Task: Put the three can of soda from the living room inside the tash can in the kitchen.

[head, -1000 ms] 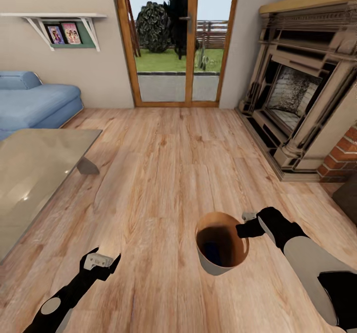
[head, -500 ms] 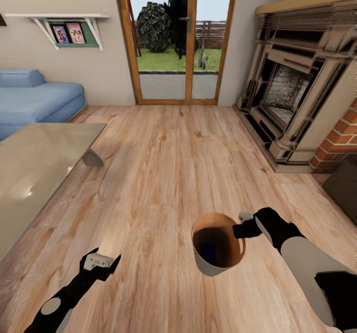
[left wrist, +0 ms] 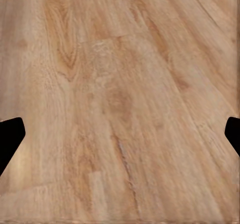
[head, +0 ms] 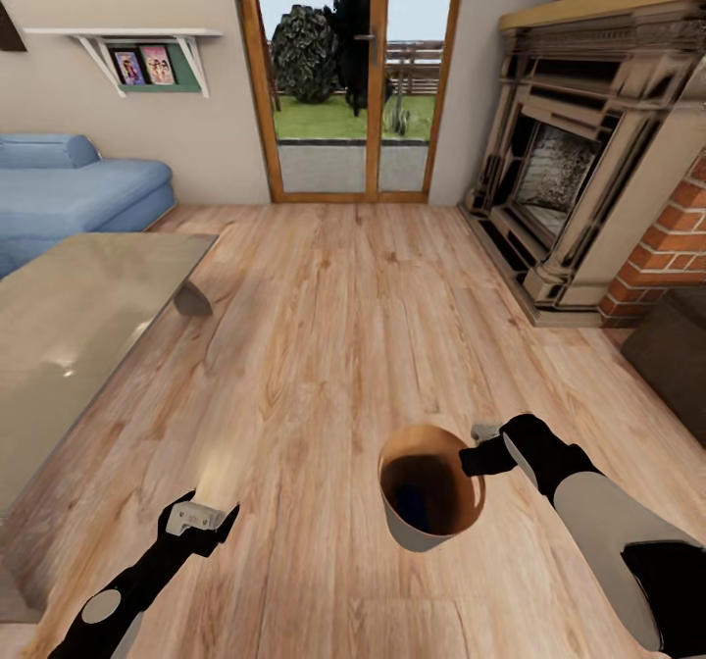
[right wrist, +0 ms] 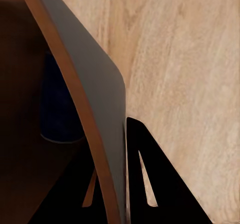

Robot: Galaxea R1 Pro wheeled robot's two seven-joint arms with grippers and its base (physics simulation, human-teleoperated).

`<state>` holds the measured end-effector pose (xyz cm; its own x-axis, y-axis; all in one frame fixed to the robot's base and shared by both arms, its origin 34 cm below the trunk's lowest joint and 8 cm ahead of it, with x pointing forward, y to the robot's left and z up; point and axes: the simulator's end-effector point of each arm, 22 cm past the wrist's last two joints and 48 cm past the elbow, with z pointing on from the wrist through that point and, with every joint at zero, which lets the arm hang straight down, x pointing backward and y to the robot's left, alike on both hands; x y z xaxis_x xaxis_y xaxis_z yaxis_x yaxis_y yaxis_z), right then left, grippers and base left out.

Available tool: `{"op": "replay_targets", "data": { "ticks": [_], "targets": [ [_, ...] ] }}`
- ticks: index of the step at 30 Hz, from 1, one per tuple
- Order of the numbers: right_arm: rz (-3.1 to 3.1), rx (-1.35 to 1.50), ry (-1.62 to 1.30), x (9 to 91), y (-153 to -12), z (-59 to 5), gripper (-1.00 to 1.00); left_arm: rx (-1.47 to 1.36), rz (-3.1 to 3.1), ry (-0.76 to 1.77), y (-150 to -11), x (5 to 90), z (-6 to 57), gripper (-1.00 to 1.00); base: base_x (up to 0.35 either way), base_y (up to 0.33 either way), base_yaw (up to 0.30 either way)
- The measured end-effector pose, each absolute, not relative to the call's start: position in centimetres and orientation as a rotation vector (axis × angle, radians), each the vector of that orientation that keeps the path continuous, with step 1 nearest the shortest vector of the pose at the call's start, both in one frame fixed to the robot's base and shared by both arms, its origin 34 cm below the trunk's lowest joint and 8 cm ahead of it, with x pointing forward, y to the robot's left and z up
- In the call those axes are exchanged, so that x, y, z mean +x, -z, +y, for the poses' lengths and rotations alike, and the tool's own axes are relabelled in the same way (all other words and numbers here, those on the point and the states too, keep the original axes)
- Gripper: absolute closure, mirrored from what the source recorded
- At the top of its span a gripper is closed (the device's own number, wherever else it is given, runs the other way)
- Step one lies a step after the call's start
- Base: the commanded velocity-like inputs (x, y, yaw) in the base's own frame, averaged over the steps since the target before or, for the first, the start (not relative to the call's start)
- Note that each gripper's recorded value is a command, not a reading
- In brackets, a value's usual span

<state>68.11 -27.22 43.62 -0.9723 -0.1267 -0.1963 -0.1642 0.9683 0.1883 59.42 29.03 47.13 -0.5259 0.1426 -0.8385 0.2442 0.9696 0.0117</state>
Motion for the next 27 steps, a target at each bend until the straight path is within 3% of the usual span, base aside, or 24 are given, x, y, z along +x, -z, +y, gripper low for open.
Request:
{"op": "replay_targets", "data": {
  "ticks": [27],
  "targets": [
    [2.937, -0.222, -0.299, 67.9, -43.5, -27.3, 1.00, 0.273, 2.147, 0.141, -46.7, 58.1, 28.8, -1.00, -0.324, 0.000, 0.000]
  ]
}}
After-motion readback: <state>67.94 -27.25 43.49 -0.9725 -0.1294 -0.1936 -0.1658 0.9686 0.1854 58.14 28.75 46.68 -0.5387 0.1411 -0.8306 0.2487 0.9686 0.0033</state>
